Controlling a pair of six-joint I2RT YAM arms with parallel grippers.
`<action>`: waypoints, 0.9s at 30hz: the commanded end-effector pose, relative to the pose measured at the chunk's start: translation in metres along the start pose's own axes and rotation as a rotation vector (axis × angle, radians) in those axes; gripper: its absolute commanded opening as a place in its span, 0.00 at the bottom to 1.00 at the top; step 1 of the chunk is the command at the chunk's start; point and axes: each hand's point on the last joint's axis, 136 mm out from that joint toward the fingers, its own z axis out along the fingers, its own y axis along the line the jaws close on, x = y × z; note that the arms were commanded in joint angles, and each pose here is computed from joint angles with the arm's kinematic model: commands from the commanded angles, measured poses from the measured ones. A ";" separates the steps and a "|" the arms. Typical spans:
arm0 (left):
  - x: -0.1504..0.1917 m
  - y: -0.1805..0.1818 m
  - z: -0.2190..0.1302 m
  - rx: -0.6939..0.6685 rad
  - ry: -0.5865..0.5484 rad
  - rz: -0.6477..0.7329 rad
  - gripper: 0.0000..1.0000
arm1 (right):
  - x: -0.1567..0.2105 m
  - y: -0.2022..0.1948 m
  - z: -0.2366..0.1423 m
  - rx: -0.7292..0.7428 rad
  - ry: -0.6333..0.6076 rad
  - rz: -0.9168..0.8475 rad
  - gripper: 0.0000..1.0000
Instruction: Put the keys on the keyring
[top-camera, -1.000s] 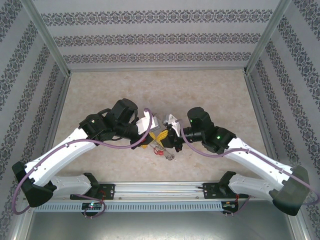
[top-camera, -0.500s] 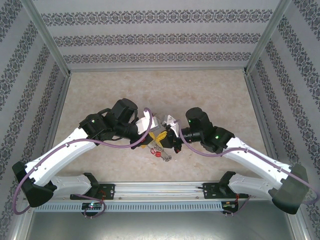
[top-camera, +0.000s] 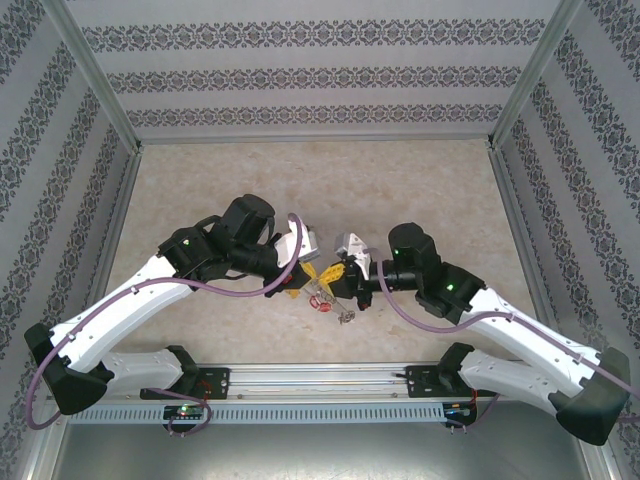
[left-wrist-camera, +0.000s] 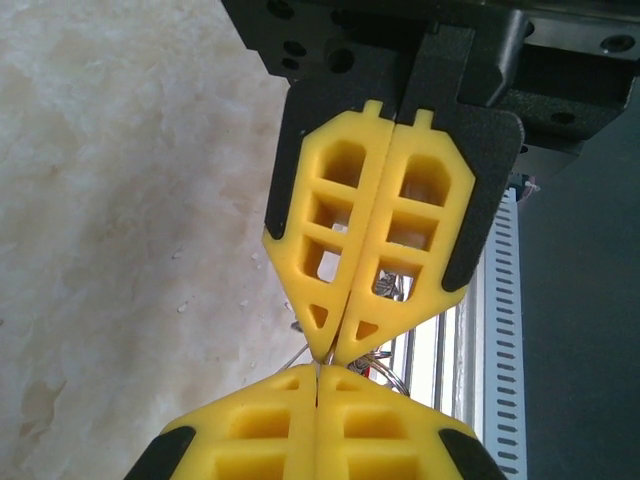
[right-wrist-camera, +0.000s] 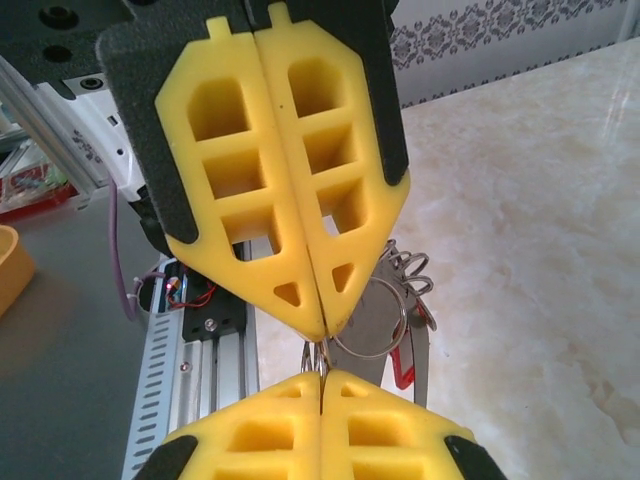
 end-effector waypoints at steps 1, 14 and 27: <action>-0.008 0.027 -0.003 -0.102 -0.034 -0.011 0.00 | -0.018 0.024 -0.010 -0.070 -0.077 -0.104 0.00; -0.004 0.038 0.003 -0.130 -0.027 -0.048 0.11 | -0.020 0.024 -0.016 -0.044 -0.093 -0.136 0.00; -0.002 0.011 -0.033 -0.108 -0.010 -0.043 0.25 | -0.026 0.021 -0.014 -0.032 -0.066 -0.128 0.00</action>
